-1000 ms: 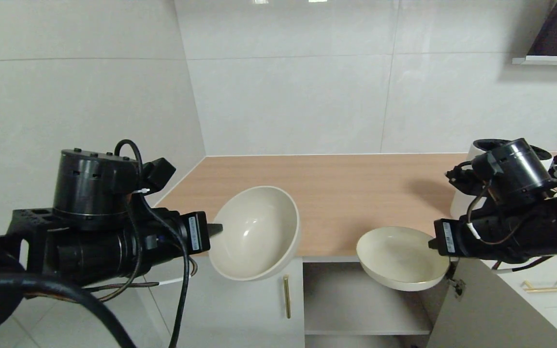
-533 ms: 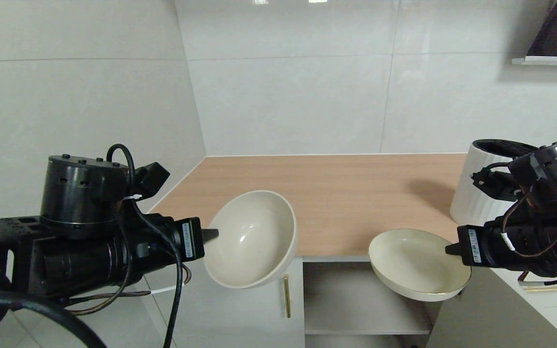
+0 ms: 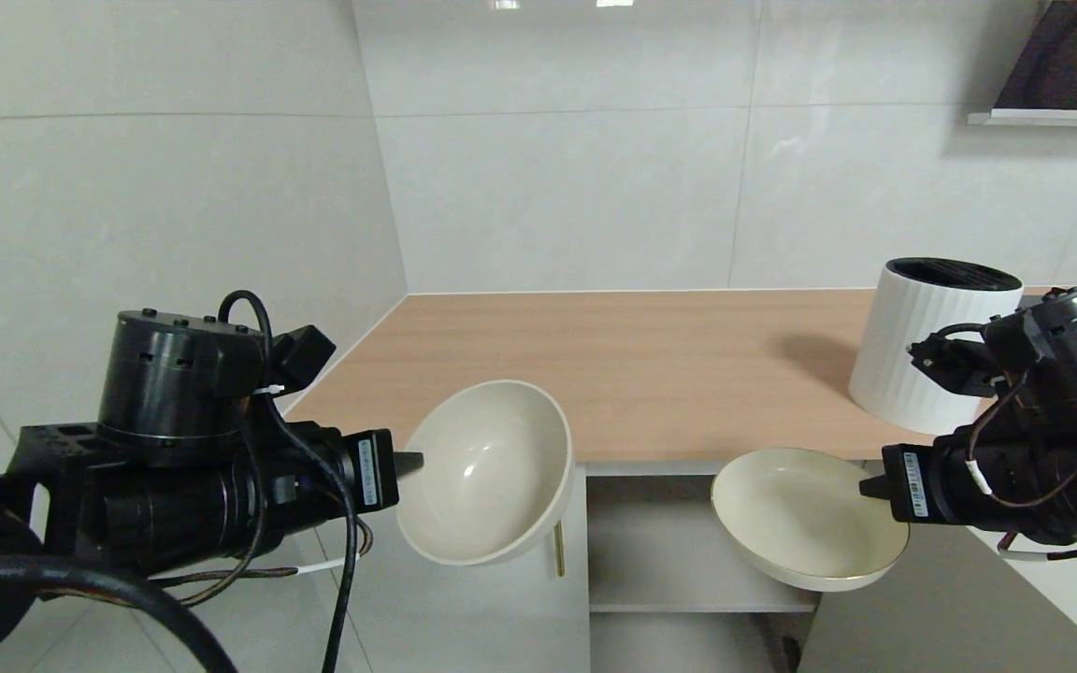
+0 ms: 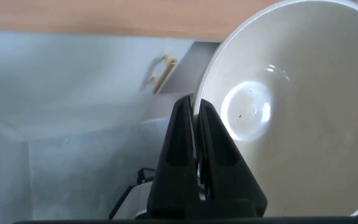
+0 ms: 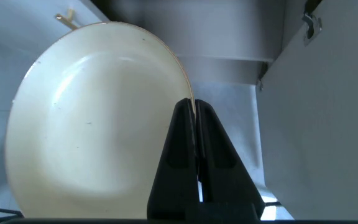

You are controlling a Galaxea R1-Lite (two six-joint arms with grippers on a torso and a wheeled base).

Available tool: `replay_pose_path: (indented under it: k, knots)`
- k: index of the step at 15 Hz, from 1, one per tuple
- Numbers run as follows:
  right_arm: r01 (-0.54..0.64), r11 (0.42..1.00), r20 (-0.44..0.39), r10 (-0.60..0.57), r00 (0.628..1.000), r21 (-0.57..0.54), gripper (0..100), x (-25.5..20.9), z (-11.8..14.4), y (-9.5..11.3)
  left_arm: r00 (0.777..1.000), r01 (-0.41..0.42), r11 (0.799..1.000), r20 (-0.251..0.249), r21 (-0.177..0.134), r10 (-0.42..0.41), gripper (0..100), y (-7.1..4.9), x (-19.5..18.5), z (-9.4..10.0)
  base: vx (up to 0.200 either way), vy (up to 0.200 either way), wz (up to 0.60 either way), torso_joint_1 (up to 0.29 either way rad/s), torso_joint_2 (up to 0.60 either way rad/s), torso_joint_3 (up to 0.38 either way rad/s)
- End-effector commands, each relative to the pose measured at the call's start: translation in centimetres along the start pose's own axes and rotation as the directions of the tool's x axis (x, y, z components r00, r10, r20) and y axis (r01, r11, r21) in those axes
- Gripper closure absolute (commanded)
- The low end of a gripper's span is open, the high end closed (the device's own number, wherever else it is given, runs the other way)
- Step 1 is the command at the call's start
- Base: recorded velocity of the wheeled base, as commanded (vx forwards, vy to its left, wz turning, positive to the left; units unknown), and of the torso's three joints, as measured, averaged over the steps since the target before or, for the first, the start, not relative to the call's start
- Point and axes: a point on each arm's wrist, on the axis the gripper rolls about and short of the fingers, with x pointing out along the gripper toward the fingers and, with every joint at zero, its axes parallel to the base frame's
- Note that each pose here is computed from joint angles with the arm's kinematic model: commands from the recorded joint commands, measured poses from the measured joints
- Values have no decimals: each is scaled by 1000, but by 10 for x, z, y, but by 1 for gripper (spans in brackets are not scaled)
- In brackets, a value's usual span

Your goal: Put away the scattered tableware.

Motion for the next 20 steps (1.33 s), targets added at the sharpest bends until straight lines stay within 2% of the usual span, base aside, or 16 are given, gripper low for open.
replay_pose_path:
  k: [1, 12, 20]
  knots:
    - [2, 1000, -8, -2, 1000, -3, 100, 2, -1, 0, 1000, -1, 1000, -6, 0, 1, 100, 1, 0, -2, 0, 0, 0, 0, 0, 0]
    - [0, 1000, -12, 0, 1000, -16, 100, 5, -3, 0, 1000, -9, 1000, -21, 1, 9, 100, 2, 5, -3, 0, 0, 0, -6, 16, 9]
    - [-5, 1000, 1, 5, 1000, -17, 100, 7, -4, 0, 1000, -13, 1000, -25, 1, 13, 100, 2, 7, -4, 0, 0, 0, -187, 458, 256]
